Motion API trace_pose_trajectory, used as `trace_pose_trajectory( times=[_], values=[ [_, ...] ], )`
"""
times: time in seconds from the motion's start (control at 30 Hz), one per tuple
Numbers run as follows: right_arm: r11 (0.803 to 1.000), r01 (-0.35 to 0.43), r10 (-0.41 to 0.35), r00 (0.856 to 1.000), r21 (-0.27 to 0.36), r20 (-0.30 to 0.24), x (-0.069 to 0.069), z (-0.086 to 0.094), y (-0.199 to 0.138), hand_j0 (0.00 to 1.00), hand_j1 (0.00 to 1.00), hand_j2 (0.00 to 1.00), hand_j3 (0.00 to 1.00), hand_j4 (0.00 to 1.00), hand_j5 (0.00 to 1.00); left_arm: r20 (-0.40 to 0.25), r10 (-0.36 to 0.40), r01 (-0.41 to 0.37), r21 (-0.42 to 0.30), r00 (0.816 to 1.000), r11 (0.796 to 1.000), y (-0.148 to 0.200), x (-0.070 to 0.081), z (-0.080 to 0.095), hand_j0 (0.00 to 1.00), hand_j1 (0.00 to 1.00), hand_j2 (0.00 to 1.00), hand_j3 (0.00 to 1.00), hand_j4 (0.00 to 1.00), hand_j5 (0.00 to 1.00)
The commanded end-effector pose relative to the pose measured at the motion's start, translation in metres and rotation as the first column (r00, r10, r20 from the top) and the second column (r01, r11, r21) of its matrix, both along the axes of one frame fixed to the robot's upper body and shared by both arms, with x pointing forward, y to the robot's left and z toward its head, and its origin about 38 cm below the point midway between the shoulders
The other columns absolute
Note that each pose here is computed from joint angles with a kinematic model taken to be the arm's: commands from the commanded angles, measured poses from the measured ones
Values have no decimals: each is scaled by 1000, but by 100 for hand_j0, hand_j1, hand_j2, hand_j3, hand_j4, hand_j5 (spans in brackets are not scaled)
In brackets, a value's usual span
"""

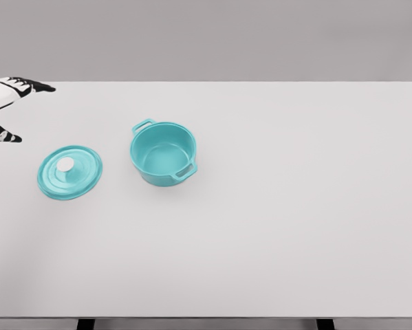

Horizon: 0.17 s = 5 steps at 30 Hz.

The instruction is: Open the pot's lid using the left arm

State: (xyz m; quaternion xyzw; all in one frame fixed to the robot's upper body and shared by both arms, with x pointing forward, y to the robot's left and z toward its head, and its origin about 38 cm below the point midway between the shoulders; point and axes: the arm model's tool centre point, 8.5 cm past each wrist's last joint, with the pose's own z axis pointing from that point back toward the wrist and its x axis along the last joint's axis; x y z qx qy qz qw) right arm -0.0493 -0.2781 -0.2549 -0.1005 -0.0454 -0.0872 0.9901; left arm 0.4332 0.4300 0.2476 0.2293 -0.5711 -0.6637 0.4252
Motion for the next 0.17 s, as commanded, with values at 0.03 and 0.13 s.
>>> trace_pose_trajectory(
  times=[0.03, 0.13],
  values=[
    [1000, 1, -1, 1000, -1, 0, 0, 0, 0, 100, 100, 100, 100, 100, 100, 12, -17, 18, -57, 1000, 998, -13, 4, -4, 100, 100, 100, 100, 100, 100],
    [1000, 1, -1, 1000, 1, 0, 0, 0, 0, 100, 100, 100, 100, 100, 100, 13, -17, 17, -59, 1000, 998, -13, 4, -4, 100, 100, 100, 100, 100, 100]
  ],
)
